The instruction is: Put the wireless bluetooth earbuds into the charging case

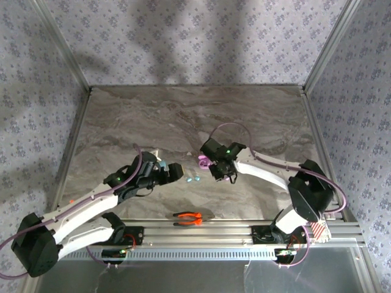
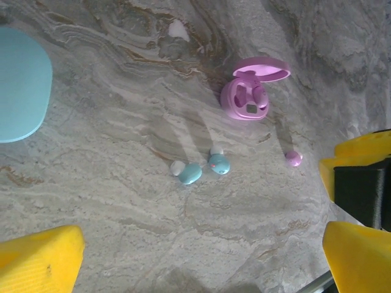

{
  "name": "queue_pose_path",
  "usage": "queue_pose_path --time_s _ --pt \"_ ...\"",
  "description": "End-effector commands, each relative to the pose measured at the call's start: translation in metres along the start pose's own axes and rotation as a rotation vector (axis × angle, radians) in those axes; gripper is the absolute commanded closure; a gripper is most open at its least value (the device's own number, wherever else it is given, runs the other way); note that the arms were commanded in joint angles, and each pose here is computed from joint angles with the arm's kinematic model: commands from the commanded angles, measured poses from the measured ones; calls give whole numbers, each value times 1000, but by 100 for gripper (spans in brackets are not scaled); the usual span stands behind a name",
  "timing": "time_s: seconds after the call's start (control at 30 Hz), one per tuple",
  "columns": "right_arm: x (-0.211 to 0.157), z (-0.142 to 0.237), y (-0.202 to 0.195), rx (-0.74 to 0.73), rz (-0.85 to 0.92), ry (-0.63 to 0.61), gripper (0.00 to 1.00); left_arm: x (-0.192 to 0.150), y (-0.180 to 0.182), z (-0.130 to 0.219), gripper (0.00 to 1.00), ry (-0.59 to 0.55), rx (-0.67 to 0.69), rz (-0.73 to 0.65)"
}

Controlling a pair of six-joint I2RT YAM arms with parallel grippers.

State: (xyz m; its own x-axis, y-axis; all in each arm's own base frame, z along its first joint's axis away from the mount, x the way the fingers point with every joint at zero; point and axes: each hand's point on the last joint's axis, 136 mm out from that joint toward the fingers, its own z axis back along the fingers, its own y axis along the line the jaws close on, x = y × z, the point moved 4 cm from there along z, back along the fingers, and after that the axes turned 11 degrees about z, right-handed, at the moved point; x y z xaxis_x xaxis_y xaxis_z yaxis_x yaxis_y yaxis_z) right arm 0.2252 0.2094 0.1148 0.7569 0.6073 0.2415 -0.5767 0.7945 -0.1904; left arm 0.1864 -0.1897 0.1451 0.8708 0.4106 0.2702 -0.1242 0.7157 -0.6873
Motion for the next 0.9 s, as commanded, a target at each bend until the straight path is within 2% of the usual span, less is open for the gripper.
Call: queue_pose_path --time_s 0.0,0.3,0.4,0.87 --pt "-10 -5 -8 -165 116 106 62 1 14 -1 0 1 46 31" --pt "-11 -24 0 -256 180 208 64 2 25 -2 0 20 60 63" --pt "1 -21 4 -254 180 185 64 2 26 -1 0 18 59 65" --pt "-1 -41 7 -256 212 261 70 3 29 1 0 16 54 71"
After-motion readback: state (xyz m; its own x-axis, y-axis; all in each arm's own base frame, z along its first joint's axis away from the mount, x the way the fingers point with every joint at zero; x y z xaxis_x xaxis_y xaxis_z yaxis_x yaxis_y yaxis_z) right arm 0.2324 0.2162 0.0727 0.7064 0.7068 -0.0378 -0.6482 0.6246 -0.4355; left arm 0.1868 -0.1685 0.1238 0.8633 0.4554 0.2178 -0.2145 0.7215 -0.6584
